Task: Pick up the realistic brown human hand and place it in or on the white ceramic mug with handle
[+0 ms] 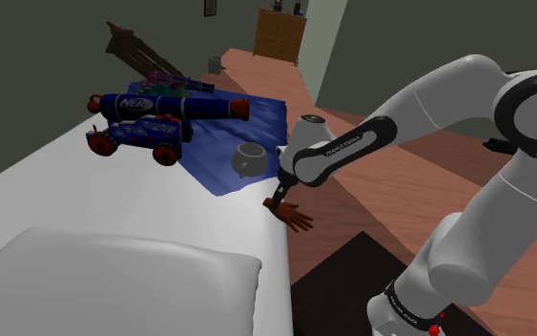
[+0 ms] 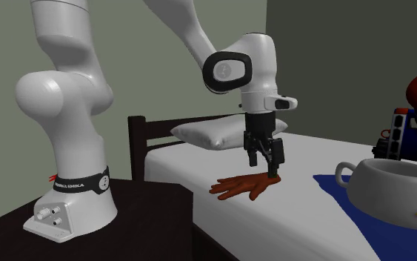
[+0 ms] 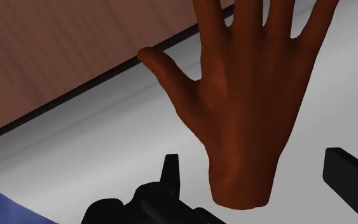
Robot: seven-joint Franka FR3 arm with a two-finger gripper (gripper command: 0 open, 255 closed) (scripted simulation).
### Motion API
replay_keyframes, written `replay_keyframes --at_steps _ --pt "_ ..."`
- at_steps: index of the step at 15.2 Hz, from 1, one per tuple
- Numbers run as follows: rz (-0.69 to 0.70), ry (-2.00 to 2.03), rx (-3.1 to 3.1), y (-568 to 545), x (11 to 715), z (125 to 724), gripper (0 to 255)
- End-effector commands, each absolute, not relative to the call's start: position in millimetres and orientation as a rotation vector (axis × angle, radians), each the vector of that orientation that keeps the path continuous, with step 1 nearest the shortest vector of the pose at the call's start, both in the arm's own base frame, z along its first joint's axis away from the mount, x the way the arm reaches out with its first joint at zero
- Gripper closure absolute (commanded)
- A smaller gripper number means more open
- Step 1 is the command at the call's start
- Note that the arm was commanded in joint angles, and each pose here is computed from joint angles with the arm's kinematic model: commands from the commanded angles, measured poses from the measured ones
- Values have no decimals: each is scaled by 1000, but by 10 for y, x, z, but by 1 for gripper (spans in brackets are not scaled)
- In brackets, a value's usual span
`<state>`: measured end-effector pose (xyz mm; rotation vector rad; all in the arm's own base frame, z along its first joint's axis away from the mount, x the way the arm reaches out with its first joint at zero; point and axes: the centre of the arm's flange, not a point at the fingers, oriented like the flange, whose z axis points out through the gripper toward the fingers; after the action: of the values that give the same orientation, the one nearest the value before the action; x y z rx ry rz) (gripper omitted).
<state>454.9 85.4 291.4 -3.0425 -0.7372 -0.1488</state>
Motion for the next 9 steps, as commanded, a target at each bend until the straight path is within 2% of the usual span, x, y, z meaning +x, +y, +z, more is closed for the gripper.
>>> replay_keyframes --at_steps 1,5,9 --pt "-152 -741 -3041 868 4556 2798 0" --pt "-152 -741 -3041 875 4578 2558 0" --pt "-152 -741 -3041 875 4578 2558 0"
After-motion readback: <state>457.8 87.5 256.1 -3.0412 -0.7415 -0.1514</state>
